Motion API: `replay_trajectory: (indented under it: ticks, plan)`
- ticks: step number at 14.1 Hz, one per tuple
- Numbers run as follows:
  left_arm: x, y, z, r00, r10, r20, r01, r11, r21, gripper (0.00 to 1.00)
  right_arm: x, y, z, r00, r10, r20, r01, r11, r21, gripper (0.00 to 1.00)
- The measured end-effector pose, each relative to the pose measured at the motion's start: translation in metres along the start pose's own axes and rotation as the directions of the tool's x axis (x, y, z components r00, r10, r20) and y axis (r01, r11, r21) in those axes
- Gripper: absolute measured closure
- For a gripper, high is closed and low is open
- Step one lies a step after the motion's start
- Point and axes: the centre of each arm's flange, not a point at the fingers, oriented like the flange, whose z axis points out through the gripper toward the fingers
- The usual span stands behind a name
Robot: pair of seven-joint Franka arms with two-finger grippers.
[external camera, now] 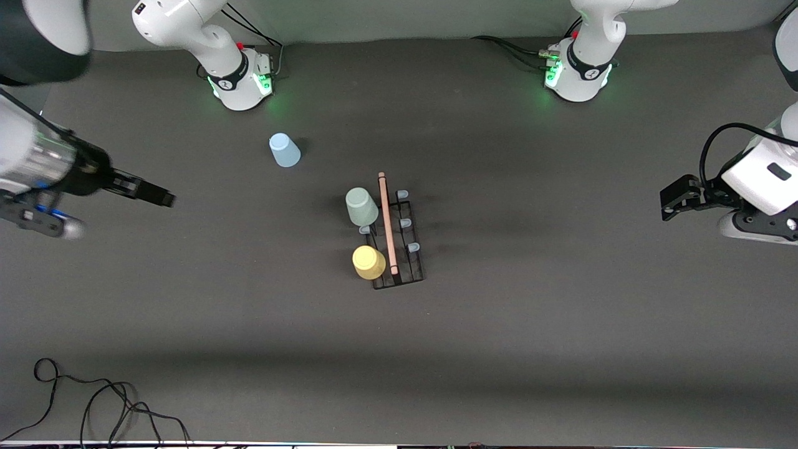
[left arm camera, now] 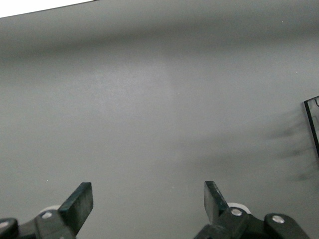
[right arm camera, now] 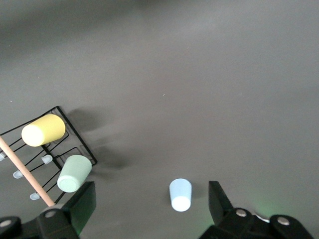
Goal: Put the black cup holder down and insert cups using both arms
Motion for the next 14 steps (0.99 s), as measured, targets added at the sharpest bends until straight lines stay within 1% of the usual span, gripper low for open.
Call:
replay_trajectory:
  ticks: [1,4,7,11,14]
  plan:
    - [0.000,-0.002,0.000,1.000,-0.007,-0.002,0.007,1.000,-0.001,0.00,0.001,0.014,-0.007,1.000,-0.018,-0.008,0.018,1.000,0.000,0.00]
    - [0.000,-0.010,0.002,1.000,-0.024,0.002,0.024,1.000,-0.001,0.00,0.007,0.045,-0.009,0.998,-0.061,0.011,0.061,0.998,-0.011,0.00]
    - [0.000,-0.011,0.002,1.000,-0.031,0.003,0.031,1.000,-0.001,0.00,0.008,0.047,0.000,0.997,-0.067,0.026,0.068,0.997,-0.033,0.00]
    - [0.000,-0.014,0.002,0.999,-0.037,0.004,0.037,0.999,0.001,0.00,0.007,0.044,0.001,0.997,-0.072,0.027,0.073,0.997,-0.037,0.00]
    - [-0.003,-0.037,-0.003,0.999,-0.031,-0.008,0.031,0.999,0.006,0.00,0.007,0.042,0.002,0.997,-0.075,0.030,0.076,0.996,-0.042,0.00]
